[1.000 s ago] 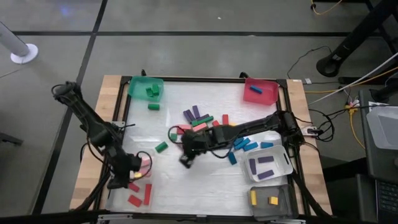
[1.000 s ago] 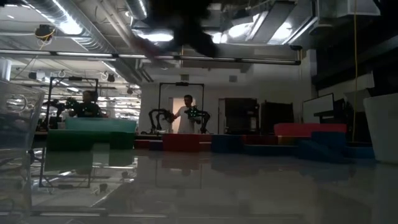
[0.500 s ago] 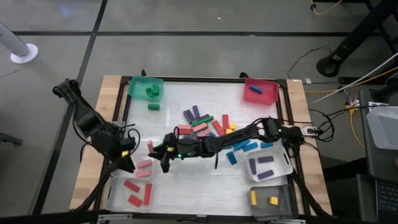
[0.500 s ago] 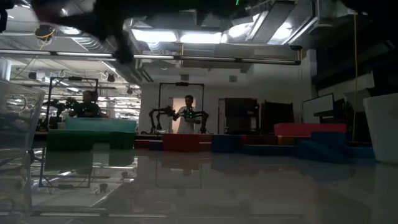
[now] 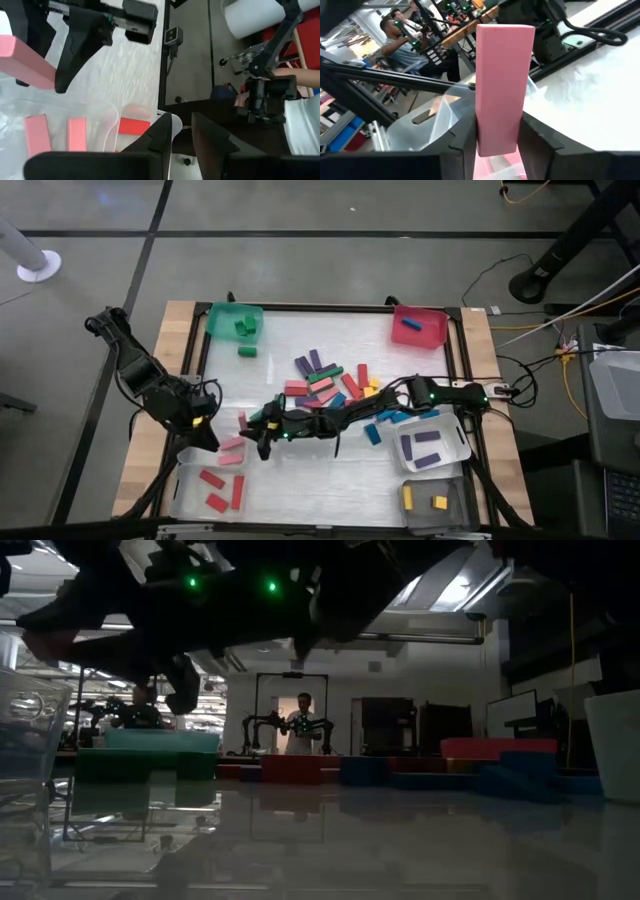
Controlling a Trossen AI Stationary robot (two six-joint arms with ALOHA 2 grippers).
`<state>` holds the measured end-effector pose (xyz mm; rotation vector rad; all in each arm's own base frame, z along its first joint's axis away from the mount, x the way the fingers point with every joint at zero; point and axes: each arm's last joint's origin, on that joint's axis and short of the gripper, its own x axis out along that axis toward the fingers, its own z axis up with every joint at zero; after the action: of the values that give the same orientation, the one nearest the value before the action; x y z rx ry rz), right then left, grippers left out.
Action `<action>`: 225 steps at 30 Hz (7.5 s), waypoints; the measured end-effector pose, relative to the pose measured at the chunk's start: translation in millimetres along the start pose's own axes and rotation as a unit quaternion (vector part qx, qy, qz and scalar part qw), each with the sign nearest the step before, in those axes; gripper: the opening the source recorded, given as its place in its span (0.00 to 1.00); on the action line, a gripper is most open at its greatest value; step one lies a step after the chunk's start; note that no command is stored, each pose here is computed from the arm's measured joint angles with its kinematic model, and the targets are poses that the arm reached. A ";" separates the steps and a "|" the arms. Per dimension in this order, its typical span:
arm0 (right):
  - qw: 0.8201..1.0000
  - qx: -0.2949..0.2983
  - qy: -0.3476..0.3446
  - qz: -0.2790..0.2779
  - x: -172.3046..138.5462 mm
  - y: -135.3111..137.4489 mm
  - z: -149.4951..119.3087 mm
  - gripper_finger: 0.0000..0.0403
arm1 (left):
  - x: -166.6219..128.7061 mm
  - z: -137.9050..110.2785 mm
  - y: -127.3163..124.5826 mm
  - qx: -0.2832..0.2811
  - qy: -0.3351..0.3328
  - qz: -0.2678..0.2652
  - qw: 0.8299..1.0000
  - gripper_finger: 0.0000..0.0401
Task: Sort blocks
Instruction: Put the pink block into the top transparent bin, then put the green block into the green bin
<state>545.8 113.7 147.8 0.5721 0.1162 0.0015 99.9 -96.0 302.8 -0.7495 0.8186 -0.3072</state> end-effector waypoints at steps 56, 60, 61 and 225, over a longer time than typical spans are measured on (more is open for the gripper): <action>0.997 -0.022 0.054 0.058 -0.4 2.7 -4.8 0.30 | 32.6 16.2 14.1 0.285 -0.054 0.192 0.938 0.15; 0.997 -0.022 0.054 0.058 -0.4 2.6 -4.9 0.30 | 37.5 17.0 14.6 0.286 -0.050 0.199 0.936 0.15; 0.997 -0.022 0.054 0.058 -0.4 2.6 -4.9 0.30 | 38.1 17.0 14.6 0.292 -0.048 0.200 0.934 0.15; 0.883 -0.359 0.297 0.057 9.3 -99.3 30.3 0.46 | 45.0 -6.5 41.4 0.170 0.192 0.259 0.931 0.40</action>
<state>555.4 14.1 118.4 -0.1879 0.6536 0.3261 123.3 -93.2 246.0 -0.1261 1.2607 -0.1116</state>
